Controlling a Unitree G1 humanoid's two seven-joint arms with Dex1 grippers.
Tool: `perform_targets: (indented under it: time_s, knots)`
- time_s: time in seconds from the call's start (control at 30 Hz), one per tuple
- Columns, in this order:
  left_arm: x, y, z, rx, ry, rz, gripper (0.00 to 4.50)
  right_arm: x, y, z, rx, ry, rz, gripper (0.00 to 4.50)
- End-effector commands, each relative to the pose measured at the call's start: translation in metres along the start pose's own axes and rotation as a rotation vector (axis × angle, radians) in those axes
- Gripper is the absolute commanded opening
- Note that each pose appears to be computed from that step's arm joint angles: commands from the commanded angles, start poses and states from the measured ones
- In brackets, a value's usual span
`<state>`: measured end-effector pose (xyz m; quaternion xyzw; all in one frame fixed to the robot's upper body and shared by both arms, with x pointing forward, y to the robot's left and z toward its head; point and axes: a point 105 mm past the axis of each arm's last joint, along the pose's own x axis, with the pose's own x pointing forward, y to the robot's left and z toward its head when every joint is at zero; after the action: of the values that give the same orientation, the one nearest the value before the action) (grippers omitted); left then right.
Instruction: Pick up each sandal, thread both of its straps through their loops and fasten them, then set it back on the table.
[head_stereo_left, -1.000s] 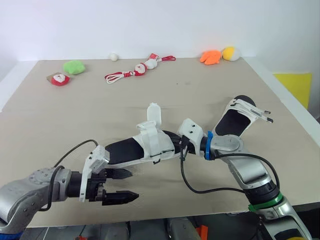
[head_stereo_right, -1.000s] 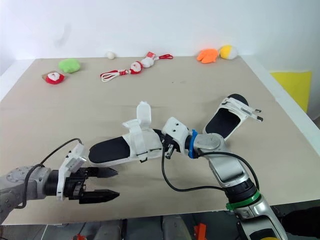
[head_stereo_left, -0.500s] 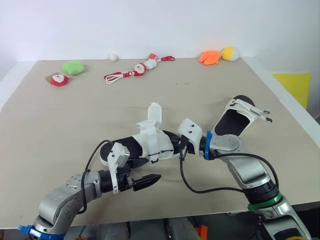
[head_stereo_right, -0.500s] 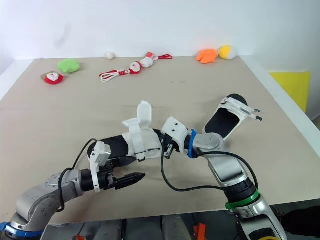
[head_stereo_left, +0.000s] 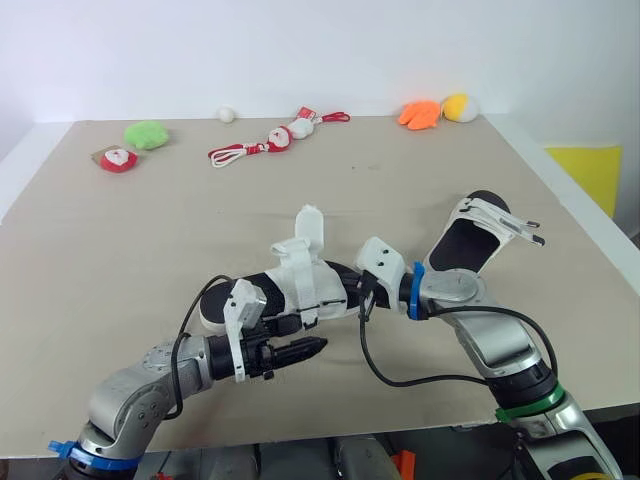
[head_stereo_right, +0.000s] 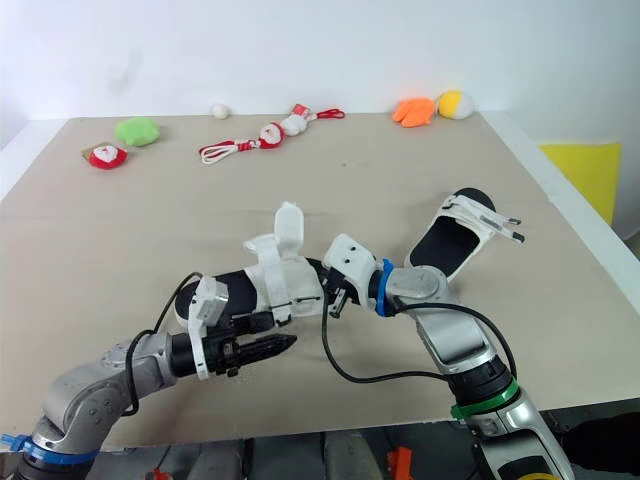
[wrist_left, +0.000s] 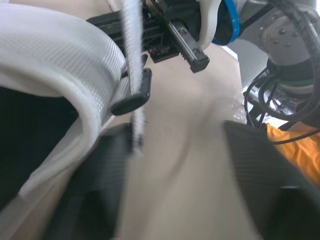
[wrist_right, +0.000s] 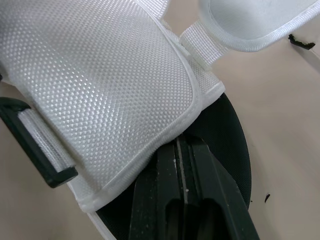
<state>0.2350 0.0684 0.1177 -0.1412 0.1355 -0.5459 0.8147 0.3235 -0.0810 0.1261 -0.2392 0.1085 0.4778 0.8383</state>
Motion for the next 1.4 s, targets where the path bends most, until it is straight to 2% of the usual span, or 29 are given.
perform_targets:
  time_s: [0.03,0.1,0.3,0.47,0.8,1.17,1.2,1.27,1.3,1.33,1.4]
  knots:
    - [0.000,-0.007,0.010,0.018,-0.031,-0.027,0.89,0.003,0.005,-0.009,0.019,0.034,0.011,0.00]
    - [0.000,-0.006,0.010,0.016,-0.032,-0.025,0.05,0.003,0.005,-0.009,0.019,0.034,0.010,0.00]
    - [-0.001,-0.008,0.008,-0.006,-0.017,-0.041,0.05,0.003,0.005,-0.009,0.021,0.032,0.010,0.00]
    - [-0.015,-0.020,-0.015,-0.060,0.106,-0.113,0.05,0.003,0.006,-0.009,0.020,0.033,0.010,0.00]
    - [-0.034,-0.036,-0.037,-0.090,0.241,-0.181,0.05,0.003,0.006,-0.009,0.021,0.035,0.014,0.00]
    - [-0.039,-0.037,-0.040,-0.042,0.287,-0.180,0.05,0.003,0.006,-0.009,0.020,0.036,0.016,0.00]
    - [-0.042,-0.036,-0.037,-0.019,0.284,-0.174,0.52,0.003,0.006,-0.009,0.020,0.037,0.016,0.00]
    - [-0.048,-0.031,-0.032,0.037,0.292,-0.131,0.85,0.003,0.006,-0.010,0.018,0.038,0.014,0.00]
    - [-0.051,-0.030,-0.031,0.059,0.302,-0.118,1.41,0.003,0.005,-0.010,0.017,0.038,0.014,0.00]
    - [-0.055,-0.029,-0.031,0.074,0.314,-0.105,1.62,0.002,0.005,-0.010,0.017,0.038,0.014,0.00]
    - [-0.063,-0.027,-0.034,0.121,0.353,-0.078,2.37,0.002,0.005,-0.010,0.016,0.039,0.014,0.00]
